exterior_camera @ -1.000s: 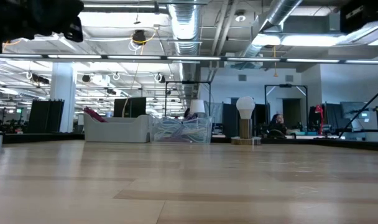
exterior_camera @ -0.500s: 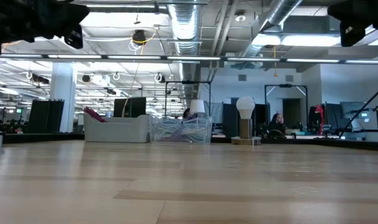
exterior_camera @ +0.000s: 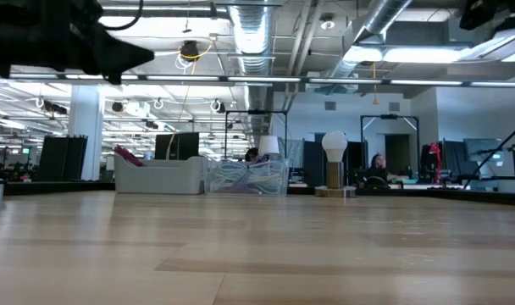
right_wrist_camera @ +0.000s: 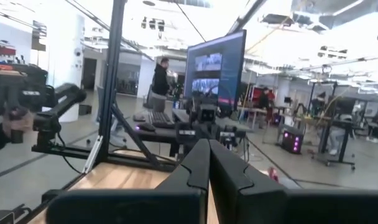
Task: Pick & Place USB Port
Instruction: Return to Home Position
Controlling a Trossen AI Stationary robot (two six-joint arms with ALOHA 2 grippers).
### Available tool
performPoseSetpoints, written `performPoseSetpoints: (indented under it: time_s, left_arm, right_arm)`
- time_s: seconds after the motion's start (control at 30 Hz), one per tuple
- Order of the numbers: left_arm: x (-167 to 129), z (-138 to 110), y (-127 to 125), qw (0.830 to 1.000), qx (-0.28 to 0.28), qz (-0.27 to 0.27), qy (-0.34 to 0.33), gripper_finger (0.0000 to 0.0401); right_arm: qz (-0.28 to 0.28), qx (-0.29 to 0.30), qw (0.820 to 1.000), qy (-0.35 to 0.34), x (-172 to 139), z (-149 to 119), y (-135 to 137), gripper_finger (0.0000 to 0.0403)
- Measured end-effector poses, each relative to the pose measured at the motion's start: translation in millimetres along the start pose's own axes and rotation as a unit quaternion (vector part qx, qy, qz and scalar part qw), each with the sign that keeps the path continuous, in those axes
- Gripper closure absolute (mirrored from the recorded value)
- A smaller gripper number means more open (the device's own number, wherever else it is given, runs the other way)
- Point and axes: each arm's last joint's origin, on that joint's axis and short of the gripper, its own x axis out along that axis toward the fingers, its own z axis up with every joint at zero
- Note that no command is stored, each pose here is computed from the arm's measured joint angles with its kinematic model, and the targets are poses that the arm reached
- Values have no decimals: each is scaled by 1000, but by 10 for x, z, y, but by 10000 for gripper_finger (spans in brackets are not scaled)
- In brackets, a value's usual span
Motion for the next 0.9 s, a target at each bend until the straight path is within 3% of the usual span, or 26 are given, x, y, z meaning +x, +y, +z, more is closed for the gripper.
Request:
performPoseSetpoints:
  time_s: [0.17,0.43,0.63,0.9]
  left_arm:
    - [211,14,-20,998,20,-33,-43,395]
    - [433,-180,99,1000,3,2,-15,394]
    - [467,-162,175,999,-2,-14,-47,393]
    - [465,-160,191,999,-1,-18,-48,394]
  right_arm:
    - [6,13,1000,8,19,-35,-9,403]
    - [2,14,1000,-5,81,-145,-23,403]
    - [-17,18,1000,-4,126,-269,-71,403]
    - [-1,35,999,0,213,-421,-141,403]
